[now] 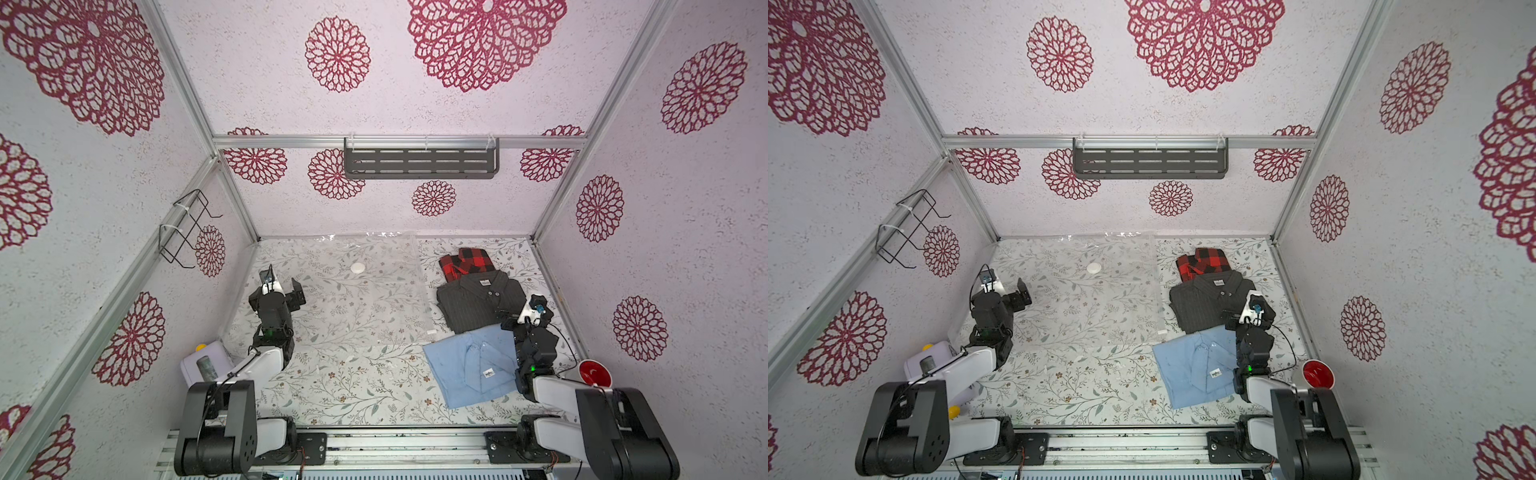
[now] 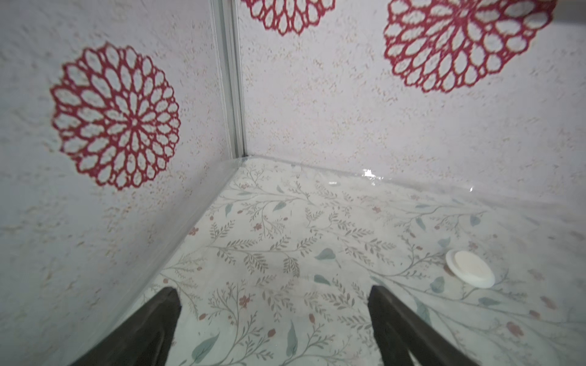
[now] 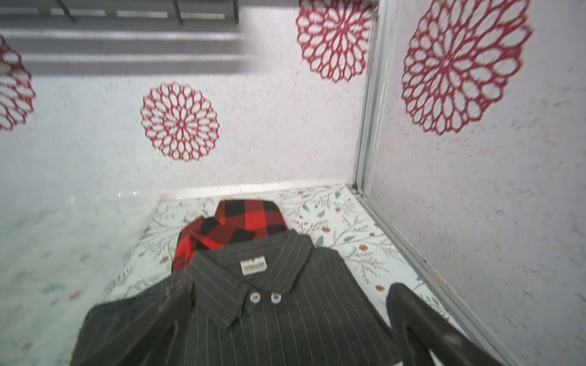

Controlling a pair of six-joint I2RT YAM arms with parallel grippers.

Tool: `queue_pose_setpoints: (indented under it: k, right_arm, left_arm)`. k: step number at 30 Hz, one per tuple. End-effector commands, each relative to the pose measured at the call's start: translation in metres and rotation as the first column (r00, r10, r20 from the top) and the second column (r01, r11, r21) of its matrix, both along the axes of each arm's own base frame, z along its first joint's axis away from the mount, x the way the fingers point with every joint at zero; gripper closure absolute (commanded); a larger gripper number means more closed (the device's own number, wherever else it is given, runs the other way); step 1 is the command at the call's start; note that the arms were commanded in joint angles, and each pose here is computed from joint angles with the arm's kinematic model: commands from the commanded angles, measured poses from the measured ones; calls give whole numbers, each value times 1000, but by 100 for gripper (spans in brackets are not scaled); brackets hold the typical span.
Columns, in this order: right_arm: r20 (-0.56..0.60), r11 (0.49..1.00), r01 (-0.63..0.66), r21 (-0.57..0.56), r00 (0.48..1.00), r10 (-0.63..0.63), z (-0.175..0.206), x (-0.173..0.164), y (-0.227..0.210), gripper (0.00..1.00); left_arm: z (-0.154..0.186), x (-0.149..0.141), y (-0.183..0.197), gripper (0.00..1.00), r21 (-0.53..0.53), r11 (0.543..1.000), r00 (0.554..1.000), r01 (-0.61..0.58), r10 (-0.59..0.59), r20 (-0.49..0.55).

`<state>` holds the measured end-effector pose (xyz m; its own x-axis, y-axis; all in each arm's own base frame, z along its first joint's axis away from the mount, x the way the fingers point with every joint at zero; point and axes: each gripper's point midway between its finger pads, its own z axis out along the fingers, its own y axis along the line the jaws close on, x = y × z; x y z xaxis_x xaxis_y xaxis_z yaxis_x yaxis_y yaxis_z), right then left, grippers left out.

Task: Place the folded shirt into the vacuum bag
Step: Move the shirt to the corner of the board.

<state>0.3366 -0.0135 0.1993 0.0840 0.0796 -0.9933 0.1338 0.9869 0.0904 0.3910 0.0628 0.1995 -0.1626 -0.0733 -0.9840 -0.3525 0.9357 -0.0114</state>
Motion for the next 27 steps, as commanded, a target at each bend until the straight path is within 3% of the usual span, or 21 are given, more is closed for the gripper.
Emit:
queue_pose_setpoints:
  k: [1, 7, 10, 13, 15, 17, 19, 20, 23, 27]
  right_arm:
    - [20, 986, 1, 165, 1000, -4, 27, 0, -2, 1]
    - [-25, 952, -158, 261, 985, 170, 69, -9, 26, 0]
    - [-1, 919, -190, 346, 979, 202, 68, -18, 29, 0]
    - [83, 873, -294, 388, 955, 285, 73, -26, 38, 1]
    - [17, 853, -314, 417, 941, 338, 68, -14, 46, 1]
    - [-57, 835, -340, 432, 914, 402, 60, 2, 58, 1]
    - [-125, 808, -363, 464, 876, 465, 44, 16, 70, 1]
    - [-154, 799, -365, 477, 861, 485, 37, 21, 74, 1]
    - [-236, 772, -367, 519, 807, 542, 14, 39, 84, 3]
    - [-302, 702, -397, 591, 698, 649, -14, 59, 107, 14]
  left_arm:
    - [7, -8, -10, 3, -62, 998, 998, 6, -10, -66]
    - [43, -28, -33, 3, -270, 960, 993, 69, -93, -76]
    - [50, -39, -40, 3, -343, 936, 988, 78, -119, -101]
    - [50, -40, -64, 3, -393, 898, 963, 197, -253, -97]
    - [43, -39, -66, 3, -463, 868, 967, 177, -242, -83]
    - [28, -38, -64, 3, -555, 822, 974, 124, -206, -88]
    - [22, -28, -80, 3, -639, 744, 955, 195, -294, -50]
    - [19, -24, -84, 3, -658, 725, 949, 205, -311, -48]
    - [-1, -15, -100, 3, -675, 709, 938, 204, -340, -74]
    - [-26, -5, -130, 3, -680, 704, 903, 204, -404, -147]
